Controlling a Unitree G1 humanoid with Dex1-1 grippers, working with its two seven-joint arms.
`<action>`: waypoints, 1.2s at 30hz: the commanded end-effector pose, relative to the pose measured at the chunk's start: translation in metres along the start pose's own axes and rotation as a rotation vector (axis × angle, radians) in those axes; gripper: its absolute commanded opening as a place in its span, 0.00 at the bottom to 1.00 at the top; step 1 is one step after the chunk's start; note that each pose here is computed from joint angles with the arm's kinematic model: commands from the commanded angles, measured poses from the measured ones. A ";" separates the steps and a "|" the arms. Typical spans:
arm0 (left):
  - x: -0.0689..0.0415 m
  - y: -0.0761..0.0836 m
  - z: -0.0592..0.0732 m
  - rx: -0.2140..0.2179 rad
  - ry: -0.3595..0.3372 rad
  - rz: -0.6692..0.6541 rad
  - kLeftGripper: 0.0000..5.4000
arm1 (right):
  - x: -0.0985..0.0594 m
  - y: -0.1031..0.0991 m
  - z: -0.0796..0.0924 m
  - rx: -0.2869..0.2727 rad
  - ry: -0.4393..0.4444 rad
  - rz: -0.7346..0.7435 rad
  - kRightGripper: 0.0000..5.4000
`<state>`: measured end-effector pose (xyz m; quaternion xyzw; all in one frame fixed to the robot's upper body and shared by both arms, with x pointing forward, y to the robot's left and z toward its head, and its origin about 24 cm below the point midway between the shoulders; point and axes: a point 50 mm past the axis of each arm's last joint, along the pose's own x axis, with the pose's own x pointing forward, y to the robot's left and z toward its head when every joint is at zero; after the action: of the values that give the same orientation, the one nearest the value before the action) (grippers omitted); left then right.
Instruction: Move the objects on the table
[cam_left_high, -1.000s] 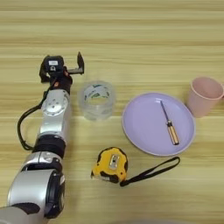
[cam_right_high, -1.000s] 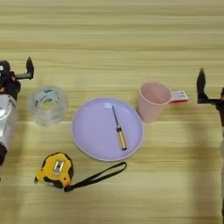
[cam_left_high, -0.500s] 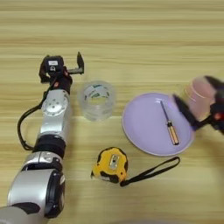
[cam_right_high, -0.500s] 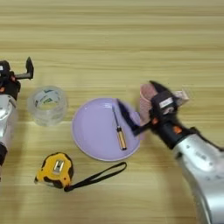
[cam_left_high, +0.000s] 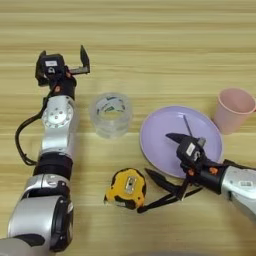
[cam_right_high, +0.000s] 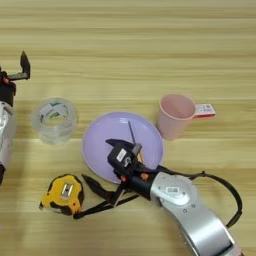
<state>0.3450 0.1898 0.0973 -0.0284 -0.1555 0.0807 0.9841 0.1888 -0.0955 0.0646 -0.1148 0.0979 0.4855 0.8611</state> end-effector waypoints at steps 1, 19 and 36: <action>-0.003 0.001 -0.005 0.003 0.036 0.015 0.99 | -0.001 0.004 0.005 0.000 0.000 0.047 1.00; -0.002 0.002 -0.011 0.013 0.065 0.020 0.99 | 0.004 0.016 0.008 0.016 -0.022 0.136 1.00; -0.002 0.002 -0.012 0.010 0.068 0.025 0.99 | 0.027 0.033 -0.007 0.008 0.054 0.278 1.00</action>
<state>0.3445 0.1913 0.0829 -0.0288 -0.1200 0.0911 0.9882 0.1699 -0.0591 0.0477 -0.0994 0.1368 0.5970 0.7842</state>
